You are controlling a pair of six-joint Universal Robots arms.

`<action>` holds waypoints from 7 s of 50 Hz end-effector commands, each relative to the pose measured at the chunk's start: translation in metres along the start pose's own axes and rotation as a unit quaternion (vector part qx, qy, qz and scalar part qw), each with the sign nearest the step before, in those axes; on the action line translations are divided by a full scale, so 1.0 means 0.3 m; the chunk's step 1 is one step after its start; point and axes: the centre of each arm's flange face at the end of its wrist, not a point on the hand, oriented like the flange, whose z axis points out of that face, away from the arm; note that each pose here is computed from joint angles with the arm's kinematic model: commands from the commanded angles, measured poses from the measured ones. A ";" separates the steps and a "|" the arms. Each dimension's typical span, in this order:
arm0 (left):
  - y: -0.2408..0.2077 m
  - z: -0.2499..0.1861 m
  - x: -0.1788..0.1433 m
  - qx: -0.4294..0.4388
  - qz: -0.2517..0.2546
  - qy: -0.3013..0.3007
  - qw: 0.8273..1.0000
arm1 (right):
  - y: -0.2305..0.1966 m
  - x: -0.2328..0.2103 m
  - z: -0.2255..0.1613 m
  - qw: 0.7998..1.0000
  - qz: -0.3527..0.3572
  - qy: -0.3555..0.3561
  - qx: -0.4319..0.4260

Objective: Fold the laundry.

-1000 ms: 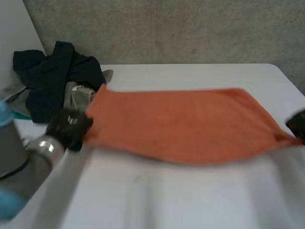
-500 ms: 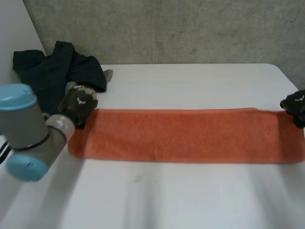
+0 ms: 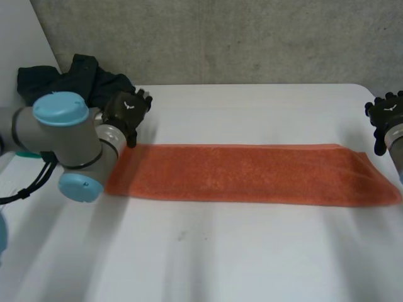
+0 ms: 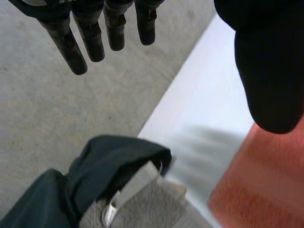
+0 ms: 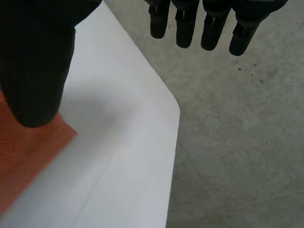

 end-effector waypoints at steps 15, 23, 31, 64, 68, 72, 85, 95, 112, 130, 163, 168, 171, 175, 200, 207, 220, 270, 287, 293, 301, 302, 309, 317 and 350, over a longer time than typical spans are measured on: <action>-0.043 -0.208 0.011 0.002 -0.056 0.045 0.997 | 0.235 -0.012 -0.210 0.988 0.067 -0.116 -0.073; -0.055 -0.212 0.004 0.005 -0.057 0.041 0.998 | 0.302 0.116 -0.130 0.996 0.022 0.012 -0.081; -0.134 -0.251 -0.068 0.034 -0.055 0.017 0.998 | 0.273 0.261 -0.102 0.984 -0.124 0.086 -0.098; -0.158 -0.304 -0.040 0.038 -0.104 0.033 0.993 | 0.280 0.058 -0.192 0.978 0.156 -0.129 -0.057; -0.152 -0.303 -0.036 0.035 -0.104 0.035 0.993 | 0.308 0.035 -0.176 0.976 0.159 -0.137 -0.065; -0.151 -0.303 -0.035 0.035 -0.104 0.035 0.993 | 0.322 0.063 -0.145 0.980 0.152 -0.112 -0.064; -0.173 -0.317 -0.054 0.043 -0.104 0.028 0.993 | 0.293 0.349 -0.114 0.993 -0.041 0.098 -0.061; -0.164 -0.343 -0.054 0.037 -0.104 0.029 0.993 | -0.142 -0.114 -0.241 0.973 -0.131 -0.070 0.178; -0.163 -0.350 -0.035 0.037 -0.105 0.036 0.993 | -0.262 -0.832 -0.717 0.838 -0.204 -0.350 0.365; -0.389 -0.340 0.289 0.152 -0.122 0.143 0.970 | -0.184 -0.403 -0.586 0.952 0.135 -0.251 0.109; -0.070 -0.174 0.354 -0.089 0.012 0.043 0.995 | 0.035 -0.377 -0.470 0.979 -0.018 -0.196 0.046; -0.117 -0.295 0.304 -0.100 0.012 0.058 0.993 | 0.032 -0.369 -0.475 0.980 -0.038 -0.191 0.045; -0.151 -0.355 0.264 -0.094 0.005 0.057 0.994 | 0.029 -0.359 -0.475 0.981 -0.059 -0.181 0.044; -0.202 -0.410 0.205 -0.075 -0.011 0.043 0.996 | -0.003 -0.322 -0.465 0.980 -0.132 -0.139 0.053; -0.277 -0.417 0.068 0.006 -0.102 -0.008 0.995 | -0.295 -0.798 -0.792 0.876 -0.215 -0.274 0.334; -0.353 -0.376 0.063 0.079 -0.133 0.003 0.988 | -0.436 -0.506 -0.723 0.922 0.075 -0.252 0.284; -0.287 -0.272 0.314 -0.003 -0.207 0.147 0.967 | -0.324 -0.448 -0.490 0.929 0.217 -0.298 0.031; -0.486 -0.427 0.083 0.092 -0.267 0.356 0.891 | -0.072 -0.561 -0.555 0.907 0.293 -0.299 -0.043; -0.470 -0.437 0.090 0.085 -0.269 0.356 0.891 | -0.130 -0.523 -0.407 0.935 0.294 -0.195 0.031; -0.482 -0.434 0.082 0.093 -0.270 0.353 0.891 | -0.198 -0.352 -0.267 0.937 0.313 -0.136 0.075; -0.505 -0.432 0.073 0.105 -0.267 0.351 0.891 | -0.075 -0.101 0.065 0.947 0.315 -0.033 0.057; -0.506 -0.431 0.072 0.106 -0.267 0.351 0.891 | -0.052 -0.072 0.098 0.947 0.315 -0.021 0.052; -0.524 -0.431 0.071 0.116 -0.264 0.351 0.891 | 0.109 0.116 0.317 0.945 0.321 0.056 0.037; -0.526 -0.425 0.074 0.117 -0.263 0.351 0.891 | 0.248 0.227 0.413 0.939 0.323 0.117 0.033; -0.288 -0.093 -0.483 0.112 -0.247 -0.053 0.961 | -0.377 0.116 -0.154 0.942 0.180 -0.108 0.260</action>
